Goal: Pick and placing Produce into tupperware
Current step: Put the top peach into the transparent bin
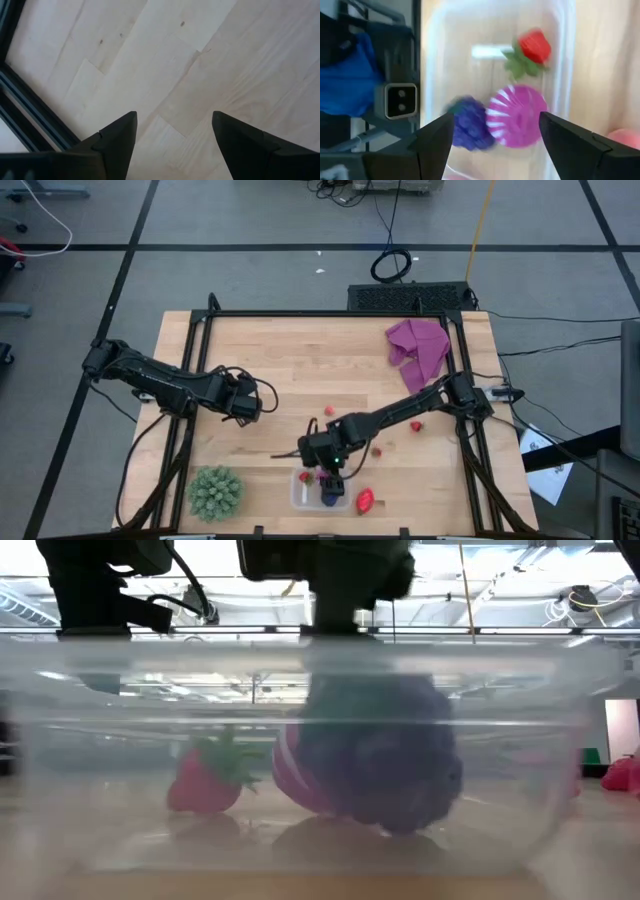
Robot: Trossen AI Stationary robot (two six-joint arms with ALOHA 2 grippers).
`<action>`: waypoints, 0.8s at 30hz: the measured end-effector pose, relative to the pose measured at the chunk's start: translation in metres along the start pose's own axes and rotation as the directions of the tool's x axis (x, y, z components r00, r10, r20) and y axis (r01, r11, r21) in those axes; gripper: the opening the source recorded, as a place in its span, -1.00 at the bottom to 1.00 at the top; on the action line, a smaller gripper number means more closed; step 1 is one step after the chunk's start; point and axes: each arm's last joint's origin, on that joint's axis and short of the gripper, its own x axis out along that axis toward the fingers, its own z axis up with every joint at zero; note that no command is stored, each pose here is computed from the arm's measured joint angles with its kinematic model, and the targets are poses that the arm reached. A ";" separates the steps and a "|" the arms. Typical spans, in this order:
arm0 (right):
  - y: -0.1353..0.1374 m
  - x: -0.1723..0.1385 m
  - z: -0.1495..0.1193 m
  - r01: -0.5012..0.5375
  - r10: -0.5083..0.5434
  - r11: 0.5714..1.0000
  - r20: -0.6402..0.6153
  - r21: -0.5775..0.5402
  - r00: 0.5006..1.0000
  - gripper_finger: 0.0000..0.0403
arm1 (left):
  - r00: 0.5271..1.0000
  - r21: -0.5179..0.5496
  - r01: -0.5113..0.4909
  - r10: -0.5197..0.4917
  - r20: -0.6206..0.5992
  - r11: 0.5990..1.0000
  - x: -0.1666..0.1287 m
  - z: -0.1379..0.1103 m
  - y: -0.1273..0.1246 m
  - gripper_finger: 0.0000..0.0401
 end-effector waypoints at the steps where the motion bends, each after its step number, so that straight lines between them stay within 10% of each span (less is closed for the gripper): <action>1: 0.000 -0.005 0.002 -0.005 0.005 1.000 0.018 -0.008 1.000 0.40 | 1.000 0.000 -0.002 0.002 0.002 1.000 0.000 0.000 0.000 0.33; 10: 0.035 -0.056 0.012 -0.066 0.102 0.987 0.253 -0.147 0.962 0.40 | 1.000 -0.001 -0.006 0.006 0.008 1.000 0.000 0.000 0.000 0.29; 24: 0.000 -0.111 -0.012 0.431 -0.420 0.902 0.185 -0.024 0.888 0.40 | 0.997 0.043 -0.026 0.022 0.078 0.999 0.000 0.004 -0.001 0.30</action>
